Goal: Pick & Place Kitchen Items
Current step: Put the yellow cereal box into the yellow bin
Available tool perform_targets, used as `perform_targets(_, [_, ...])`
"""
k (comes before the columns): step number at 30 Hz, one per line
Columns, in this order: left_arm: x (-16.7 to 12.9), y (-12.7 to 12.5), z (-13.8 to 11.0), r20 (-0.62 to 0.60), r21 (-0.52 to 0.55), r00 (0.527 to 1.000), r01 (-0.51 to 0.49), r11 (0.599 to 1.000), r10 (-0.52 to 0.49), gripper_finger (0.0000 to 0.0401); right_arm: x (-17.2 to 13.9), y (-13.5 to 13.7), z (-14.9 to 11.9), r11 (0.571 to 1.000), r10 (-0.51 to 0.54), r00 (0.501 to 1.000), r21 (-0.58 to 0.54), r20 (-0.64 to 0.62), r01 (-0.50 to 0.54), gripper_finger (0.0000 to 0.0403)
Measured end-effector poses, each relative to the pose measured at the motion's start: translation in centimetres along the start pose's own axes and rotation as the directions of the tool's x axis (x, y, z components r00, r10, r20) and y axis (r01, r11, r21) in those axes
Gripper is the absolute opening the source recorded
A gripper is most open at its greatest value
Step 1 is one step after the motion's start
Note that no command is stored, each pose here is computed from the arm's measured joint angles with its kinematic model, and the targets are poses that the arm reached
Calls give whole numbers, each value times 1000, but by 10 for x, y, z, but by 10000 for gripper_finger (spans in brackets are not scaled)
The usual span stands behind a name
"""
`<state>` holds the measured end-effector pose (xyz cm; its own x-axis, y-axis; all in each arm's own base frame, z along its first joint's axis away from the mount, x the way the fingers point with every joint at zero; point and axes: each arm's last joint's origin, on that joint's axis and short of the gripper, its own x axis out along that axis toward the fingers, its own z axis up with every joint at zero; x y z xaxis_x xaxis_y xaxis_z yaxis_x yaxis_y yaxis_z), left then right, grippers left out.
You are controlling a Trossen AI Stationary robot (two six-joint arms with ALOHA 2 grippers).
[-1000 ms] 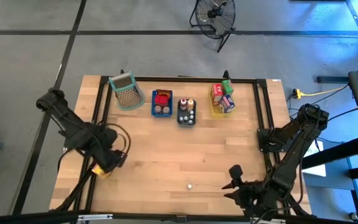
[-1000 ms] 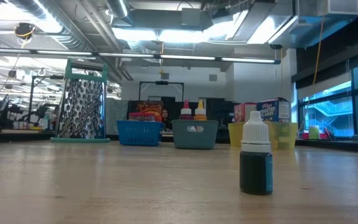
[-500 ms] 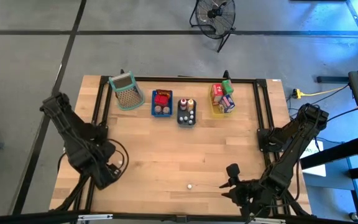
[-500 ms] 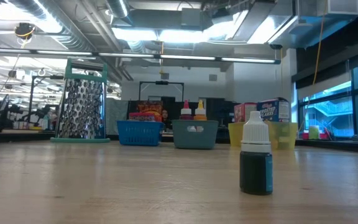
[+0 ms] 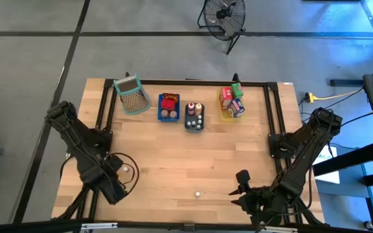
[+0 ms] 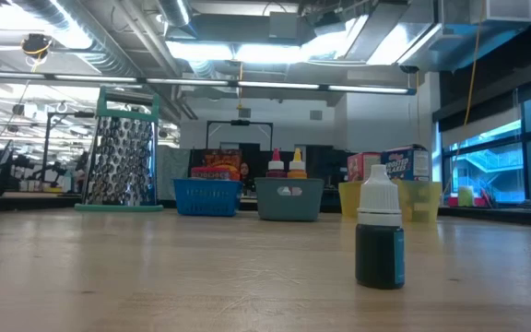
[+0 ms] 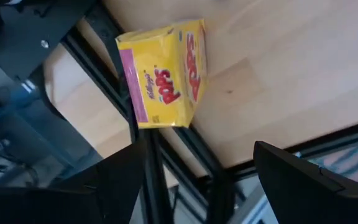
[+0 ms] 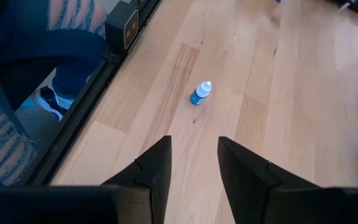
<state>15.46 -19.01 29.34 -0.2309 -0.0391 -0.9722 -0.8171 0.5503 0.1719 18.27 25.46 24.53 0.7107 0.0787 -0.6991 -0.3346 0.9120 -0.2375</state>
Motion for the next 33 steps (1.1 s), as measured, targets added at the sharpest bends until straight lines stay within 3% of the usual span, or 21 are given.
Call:
perform_targets(6, [5,-5,2,83,10,997,-8,1000,7,292,0,0,0,1000,1,1000,0,0,-1,133])
perform_targets(24, [21,3,4,94,53,990,-105,993,100,292,0,0,0,1000,2,1000,-7,-1,-2,133])
perform_targets(33, [20,16,-1,132,13,989,-66,998,63,292,0,0,0,1000,2,1000,-7,0,-2,133])
